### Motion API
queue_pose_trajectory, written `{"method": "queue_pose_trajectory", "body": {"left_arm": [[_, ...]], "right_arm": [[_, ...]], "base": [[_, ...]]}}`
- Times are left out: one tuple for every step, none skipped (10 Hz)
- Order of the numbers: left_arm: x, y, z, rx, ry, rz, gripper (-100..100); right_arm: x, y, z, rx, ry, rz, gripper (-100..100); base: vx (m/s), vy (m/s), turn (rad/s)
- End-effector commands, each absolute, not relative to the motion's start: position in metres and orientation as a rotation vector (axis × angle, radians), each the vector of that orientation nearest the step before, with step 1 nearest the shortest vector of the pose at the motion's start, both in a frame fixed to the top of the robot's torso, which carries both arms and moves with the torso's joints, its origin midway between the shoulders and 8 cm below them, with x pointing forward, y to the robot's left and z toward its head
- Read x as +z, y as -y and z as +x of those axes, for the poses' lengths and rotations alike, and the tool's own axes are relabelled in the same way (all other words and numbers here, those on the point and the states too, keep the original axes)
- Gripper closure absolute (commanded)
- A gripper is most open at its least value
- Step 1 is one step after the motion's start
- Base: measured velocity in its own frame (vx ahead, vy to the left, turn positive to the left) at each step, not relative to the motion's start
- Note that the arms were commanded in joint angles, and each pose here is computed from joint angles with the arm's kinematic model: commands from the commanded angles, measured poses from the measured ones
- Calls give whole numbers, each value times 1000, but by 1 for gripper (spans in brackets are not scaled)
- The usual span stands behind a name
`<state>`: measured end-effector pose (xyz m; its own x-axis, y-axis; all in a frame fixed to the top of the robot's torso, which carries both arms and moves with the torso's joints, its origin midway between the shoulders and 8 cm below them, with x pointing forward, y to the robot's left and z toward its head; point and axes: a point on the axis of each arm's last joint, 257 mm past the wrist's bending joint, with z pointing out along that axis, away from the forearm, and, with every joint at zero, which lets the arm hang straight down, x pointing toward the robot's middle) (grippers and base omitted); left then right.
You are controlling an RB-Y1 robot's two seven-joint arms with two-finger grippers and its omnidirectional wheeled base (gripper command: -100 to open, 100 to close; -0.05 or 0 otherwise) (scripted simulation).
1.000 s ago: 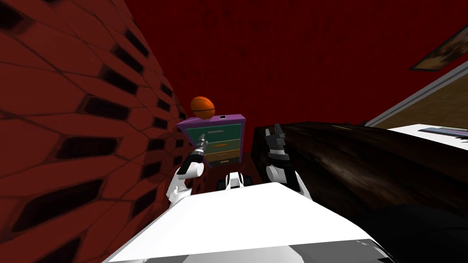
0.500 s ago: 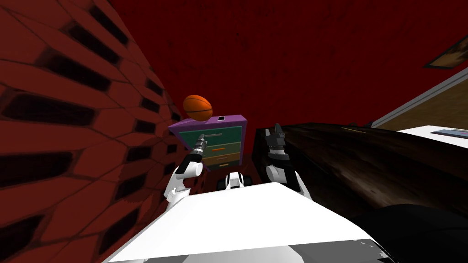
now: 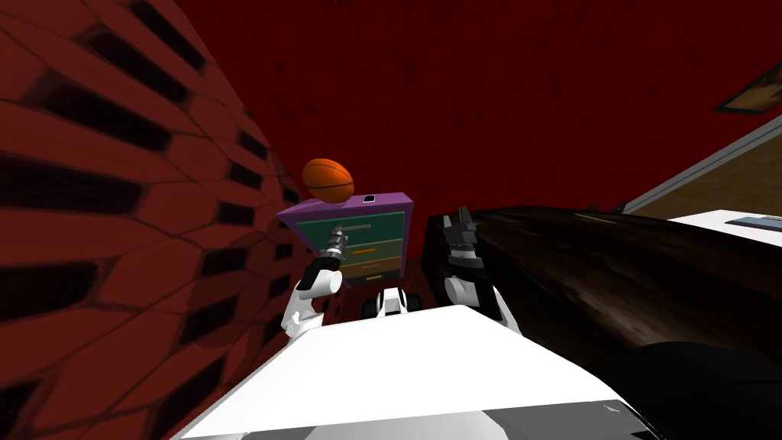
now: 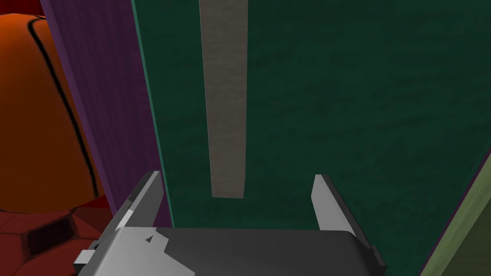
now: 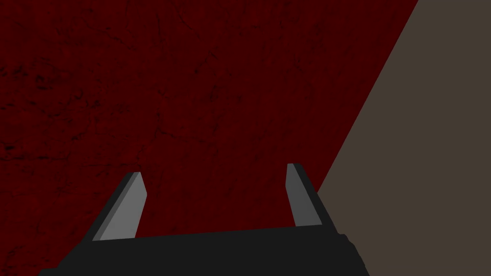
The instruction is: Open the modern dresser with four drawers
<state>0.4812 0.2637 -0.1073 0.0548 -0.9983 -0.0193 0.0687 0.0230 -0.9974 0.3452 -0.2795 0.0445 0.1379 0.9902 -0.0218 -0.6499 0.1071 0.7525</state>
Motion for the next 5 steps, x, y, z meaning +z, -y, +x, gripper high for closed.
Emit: {"method": "queue_pose_trajectory", "body": {"left_arm": [[-104,-265,479,-1185,-1127,-1167,-100],[-104,-265,479,-1185,-1127,-1168,100],[-101,-264,476,-1188,-1127,-1164,100],[-100,-263,475,-1190,-1127,-1163,100],[-98,-263,473,-1192,-1127,-1161,100]], "right_arm": [[44,280,345,1329,-624,683,0],[45,280,345,1329,-623,683,0],[45,280,345,1329,-623,683,0],[45,279,345,1329,-623,682,0],[45,279,345,1330,-623,682,0]], "base": [[72,6,-2],[9,1,1],[-74,9,22],[-146,-4,10],[-186,-36,16]]}}
